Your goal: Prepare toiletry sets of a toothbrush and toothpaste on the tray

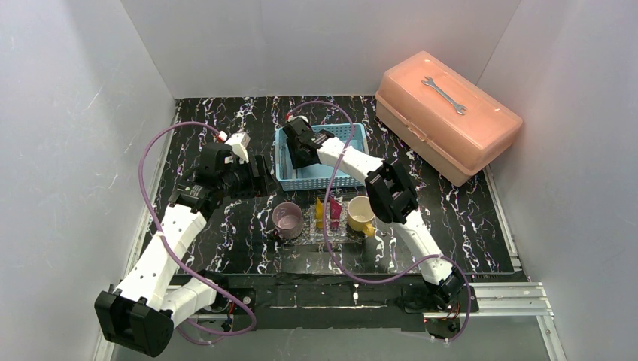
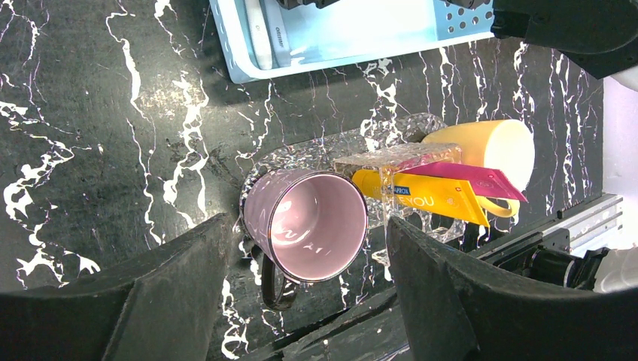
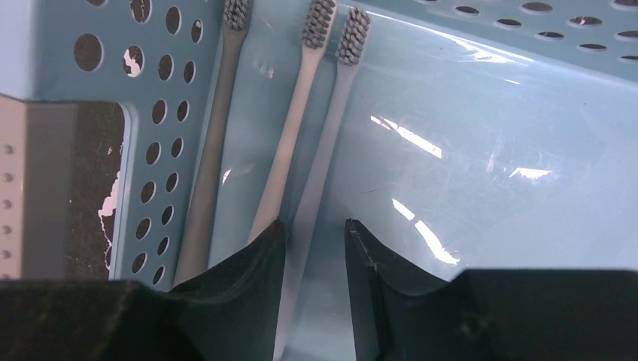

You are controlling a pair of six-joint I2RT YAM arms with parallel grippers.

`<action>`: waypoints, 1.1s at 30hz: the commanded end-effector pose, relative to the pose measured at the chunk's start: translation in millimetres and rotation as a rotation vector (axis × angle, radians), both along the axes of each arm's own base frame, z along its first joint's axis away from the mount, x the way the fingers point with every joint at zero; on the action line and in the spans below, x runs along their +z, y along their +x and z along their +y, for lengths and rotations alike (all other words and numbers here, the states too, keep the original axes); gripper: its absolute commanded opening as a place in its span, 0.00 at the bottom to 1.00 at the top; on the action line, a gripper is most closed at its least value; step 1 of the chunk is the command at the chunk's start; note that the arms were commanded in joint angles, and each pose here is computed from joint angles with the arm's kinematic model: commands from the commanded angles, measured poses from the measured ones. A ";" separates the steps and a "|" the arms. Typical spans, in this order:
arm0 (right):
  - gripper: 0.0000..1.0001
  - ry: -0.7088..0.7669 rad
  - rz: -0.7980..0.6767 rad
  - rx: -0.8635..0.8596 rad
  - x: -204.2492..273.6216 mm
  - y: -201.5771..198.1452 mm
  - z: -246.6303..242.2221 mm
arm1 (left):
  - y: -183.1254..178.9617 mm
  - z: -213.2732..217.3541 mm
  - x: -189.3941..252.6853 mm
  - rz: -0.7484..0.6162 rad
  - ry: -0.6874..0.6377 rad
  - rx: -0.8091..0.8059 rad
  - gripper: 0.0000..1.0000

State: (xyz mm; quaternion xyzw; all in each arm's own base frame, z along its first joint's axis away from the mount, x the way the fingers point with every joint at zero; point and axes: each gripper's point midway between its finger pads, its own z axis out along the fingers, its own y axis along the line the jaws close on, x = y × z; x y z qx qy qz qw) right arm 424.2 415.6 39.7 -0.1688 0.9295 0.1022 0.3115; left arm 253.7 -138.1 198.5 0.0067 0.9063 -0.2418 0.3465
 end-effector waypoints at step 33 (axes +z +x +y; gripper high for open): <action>0.01 -0.053 -0.009 0.014 0.7 -1.5 -16.5 | -2.7 3.1 -0.3 0.004 0.009 -0.002 0.74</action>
